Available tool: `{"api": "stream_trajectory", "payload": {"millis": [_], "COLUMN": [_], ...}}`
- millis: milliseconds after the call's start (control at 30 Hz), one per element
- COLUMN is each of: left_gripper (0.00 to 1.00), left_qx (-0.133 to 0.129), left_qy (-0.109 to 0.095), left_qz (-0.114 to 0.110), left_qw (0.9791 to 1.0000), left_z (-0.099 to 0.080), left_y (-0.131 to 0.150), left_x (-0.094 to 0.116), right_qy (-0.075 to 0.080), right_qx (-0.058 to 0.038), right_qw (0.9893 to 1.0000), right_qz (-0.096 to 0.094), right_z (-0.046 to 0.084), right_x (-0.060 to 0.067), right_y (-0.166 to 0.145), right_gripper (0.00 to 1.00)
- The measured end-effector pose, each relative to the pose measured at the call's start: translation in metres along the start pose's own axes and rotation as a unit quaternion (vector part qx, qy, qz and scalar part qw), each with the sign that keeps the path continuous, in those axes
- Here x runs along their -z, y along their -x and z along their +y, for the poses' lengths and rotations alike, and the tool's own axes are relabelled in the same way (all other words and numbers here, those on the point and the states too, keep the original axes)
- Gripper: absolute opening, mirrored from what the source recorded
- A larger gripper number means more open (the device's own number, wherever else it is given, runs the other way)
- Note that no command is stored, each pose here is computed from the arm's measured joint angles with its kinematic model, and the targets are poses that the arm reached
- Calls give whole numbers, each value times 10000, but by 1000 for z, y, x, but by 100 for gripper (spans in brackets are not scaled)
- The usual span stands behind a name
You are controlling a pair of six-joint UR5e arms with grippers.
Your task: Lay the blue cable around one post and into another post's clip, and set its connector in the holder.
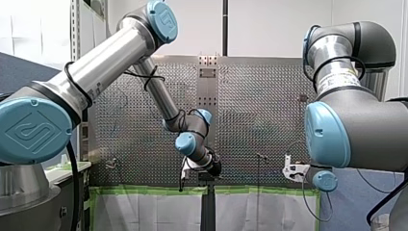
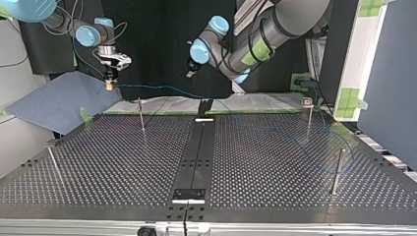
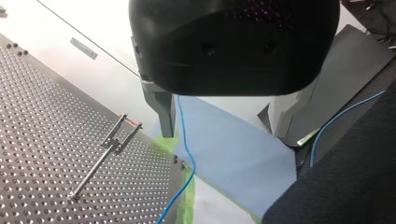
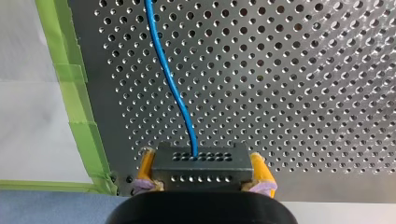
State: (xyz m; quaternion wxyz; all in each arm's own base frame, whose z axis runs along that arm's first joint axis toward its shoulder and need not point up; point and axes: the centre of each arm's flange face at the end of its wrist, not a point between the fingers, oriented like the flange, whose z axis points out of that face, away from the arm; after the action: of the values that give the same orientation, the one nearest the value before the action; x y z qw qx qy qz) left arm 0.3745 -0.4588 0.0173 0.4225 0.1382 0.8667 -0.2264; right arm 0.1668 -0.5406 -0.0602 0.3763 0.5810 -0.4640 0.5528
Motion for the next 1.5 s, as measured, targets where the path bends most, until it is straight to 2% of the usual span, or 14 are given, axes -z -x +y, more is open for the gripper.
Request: {"api": "stream_trajectory", "payload": {"millis": [333,567,733,867,1033,1233,1333,1500], "left_gripper": [100,100,100,100,100,100,100,100], "left_qx": [-12,-5,-11,-120,-220,-433,-548,-761], "left_qy": [-189,-353,-464,-559,-572,-556,-522,-502], "left_qz": [-407,-887,-1056,-1211,-1308,-1541,-1687,-1937], "left_qw": [9990,9954,9933,9910,9895,9855,9828,9768], "left_z": [-7,-15,-18,-23,-22,-21,-21,-25], "left_y": [2,24,24,20,7,7,10,16], "left_x": [-38,-54,-68,-84,-97,-103,-105,-107], "right_qy": [-15,-30,-30,-33,-34,-34,-34,-33], "right_qx": [3,7,3,1,4,2,5,5], "right_qw": [10000,10000,10000,10000,10000,10000,10000,10000], "right_qz": [7,0,-7,3,10,22,19,8], "right_z": [-1,-2,-2,-2,-2,-2,-2,-2], "right_x": [0,0,0,0,-1,-2,-2,-2], "right_y": [0,0,0,0,-1,-1,-1,-1], "right_gripper": [0,0,0,0,0,0,0,0]}}
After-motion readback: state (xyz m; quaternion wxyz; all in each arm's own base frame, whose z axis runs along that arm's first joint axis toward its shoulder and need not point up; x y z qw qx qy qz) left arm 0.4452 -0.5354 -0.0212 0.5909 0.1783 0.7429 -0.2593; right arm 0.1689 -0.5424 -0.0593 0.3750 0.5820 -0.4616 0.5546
